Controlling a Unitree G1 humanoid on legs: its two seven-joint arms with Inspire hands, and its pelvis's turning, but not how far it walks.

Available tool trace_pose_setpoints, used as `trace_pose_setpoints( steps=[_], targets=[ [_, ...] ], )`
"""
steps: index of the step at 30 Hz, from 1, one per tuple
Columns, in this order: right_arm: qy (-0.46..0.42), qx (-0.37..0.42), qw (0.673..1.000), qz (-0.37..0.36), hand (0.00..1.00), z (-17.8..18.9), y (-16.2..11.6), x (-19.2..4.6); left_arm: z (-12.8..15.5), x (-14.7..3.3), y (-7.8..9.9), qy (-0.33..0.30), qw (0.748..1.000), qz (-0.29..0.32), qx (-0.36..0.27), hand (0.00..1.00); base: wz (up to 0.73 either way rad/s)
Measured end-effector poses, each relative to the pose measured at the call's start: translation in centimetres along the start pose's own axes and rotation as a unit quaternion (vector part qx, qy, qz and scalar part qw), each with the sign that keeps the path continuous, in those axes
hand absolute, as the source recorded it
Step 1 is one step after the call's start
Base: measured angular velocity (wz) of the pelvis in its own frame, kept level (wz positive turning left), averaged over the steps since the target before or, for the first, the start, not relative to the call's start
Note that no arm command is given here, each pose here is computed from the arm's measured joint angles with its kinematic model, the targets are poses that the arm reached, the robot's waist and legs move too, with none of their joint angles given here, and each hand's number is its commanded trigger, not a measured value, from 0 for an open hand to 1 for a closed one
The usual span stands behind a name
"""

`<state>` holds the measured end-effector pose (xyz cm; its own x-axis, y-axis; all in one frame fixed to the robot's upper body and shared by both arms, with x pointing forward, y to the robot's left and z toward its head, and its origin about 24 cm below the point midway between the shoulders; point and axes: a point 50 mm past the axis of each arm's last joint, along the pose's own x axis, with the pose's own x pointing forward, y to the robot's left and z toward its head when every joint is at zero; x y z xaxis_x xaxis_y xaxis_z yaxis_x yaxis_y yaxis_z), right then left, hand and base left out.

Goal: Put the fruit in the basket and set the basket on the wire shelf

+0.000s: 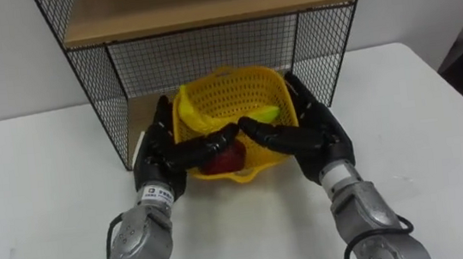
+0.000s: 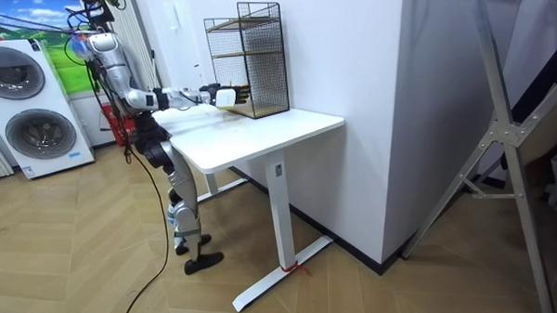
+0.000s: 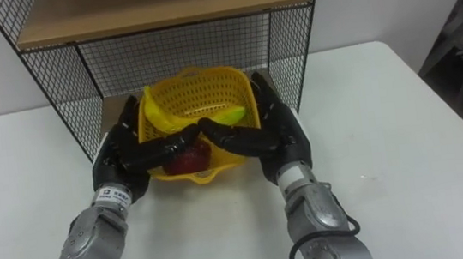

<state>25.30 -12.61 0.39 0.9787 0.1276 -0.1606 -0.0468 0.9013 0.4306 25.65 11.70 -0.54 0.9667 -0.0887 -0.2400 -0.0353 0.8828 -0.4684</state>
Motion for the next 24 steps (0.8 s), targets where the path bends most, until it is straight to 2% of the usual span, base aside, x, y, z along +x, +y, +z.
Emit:
trace_pose_setpoints(
  steps=[5,14,20,24],
  targets=[
    [-0.003,0.0,1.0,-0.012,0.0,0.8,0.8,1.4,1.1,1.0,-0.7,-0.011,1.0,0.008,-0.001,0.0,0.03],
    [-0.046,-0.002,0.999,-0.011,0.0,4.8,3.2,5.3,5.8,3.8,-3.7,-0.064,0.998,0.019,-0.018,0.0,0.01],
    [-0.041,-0.013,0.999,-0.023,0.0,5.9,3.6,6.3,6.4,4.5,-3.9,-0.049,0.998,0.039,-0.02,0.0,0.0],
    [-0.046,-0.01,0.999,-0.027,0.0,7.2,4.2,7.6,8.0,5.7,-4.7,-0.057,0.997,0.041,-0.019,0.0,-0.02]
  ],
)
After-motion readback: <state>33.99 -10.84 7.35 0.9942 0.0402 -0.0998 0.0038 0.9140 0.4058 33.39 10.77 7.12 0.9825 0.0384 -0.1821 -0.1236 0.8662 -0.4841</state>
